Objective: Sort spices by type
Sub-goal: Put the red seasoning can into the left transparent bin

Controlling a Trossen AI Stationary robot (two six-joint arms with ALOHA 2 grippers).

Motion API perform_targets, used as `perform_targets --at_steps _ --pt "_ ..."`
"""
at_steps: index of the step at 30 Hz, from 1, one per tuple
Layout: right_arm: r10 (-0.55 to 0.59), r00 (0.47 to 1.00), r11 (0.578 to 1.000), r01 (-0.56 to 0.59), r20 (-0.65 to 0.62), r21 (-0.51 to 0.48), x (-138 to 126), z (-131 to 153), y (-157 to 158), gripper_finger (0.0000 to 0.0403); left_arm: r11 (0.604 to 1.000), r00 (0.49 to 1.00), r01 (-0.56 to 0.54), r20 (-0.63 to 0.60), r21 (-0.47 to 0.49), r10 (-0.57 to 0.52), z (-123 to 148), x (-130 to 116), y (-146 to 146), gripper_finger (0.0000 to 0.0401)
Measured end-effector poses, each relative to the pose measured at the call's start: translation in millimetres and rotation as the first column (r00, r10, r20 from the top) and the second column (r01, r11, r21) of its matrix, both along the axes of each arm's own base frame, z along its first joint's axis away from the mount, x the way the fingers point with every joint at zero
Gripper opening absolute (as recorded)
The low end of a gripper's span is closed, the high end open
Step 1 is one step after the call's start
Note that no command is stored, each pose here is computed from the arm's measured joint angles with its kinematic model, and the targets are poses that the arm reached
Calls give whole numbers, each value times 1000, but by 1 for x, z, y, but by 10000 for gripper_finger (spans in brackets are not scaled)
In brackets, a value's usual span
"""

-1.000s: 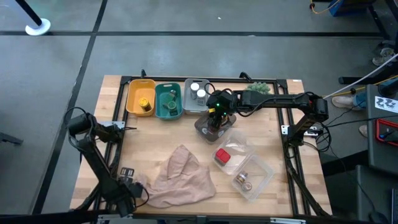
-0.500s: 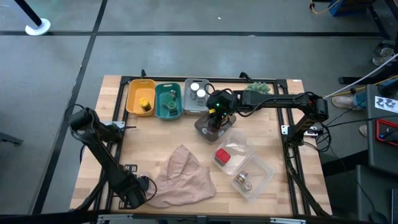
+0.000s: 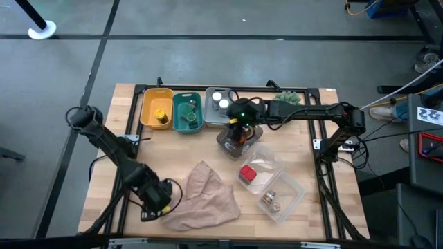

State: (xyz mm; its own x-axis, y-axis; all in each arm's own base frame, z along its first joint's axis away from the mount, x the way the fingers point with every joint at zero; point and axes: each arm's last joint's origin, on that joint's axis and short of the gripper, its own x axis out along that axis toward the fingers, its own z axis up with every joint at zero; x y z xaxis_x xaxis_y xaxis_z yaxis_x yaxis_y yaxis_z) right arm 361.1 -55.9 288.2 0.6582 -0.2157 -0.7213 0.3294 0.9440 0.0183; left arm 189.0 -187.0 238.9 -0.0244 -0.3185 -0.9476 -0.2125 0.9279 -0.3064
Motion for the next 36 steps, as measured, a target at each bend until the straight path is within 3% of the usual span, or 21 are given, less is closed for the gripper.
perform_targets --at_steps 4,7,12,16,25,36 --pt "10 1000 1000 -10 27 8 2 2 0 172 1000 999 -23 30 -15 24 5 10 15 167" --pt "97 994 990 -101 45 97 2 2 4 172 999 998 -39 47 -14 39 5 19 26 167" --pt "276 956 920 -294 102 261 4 2 18 172 996 990 -84 119 19 81 5 37 48 167" --pt "335 936 894 -352 107 277 5 2 36 172 994 968 -101 236 42 88 7 54 64 167" --pt "433 895 852 -445 108 276 5 2 75 172 985 813 -168 572 43 113 21 94 93 167" --pt "518 837 799 -547 174 249 6 7 109 172 975 715 -171 699 142 24 28 108 108 167"
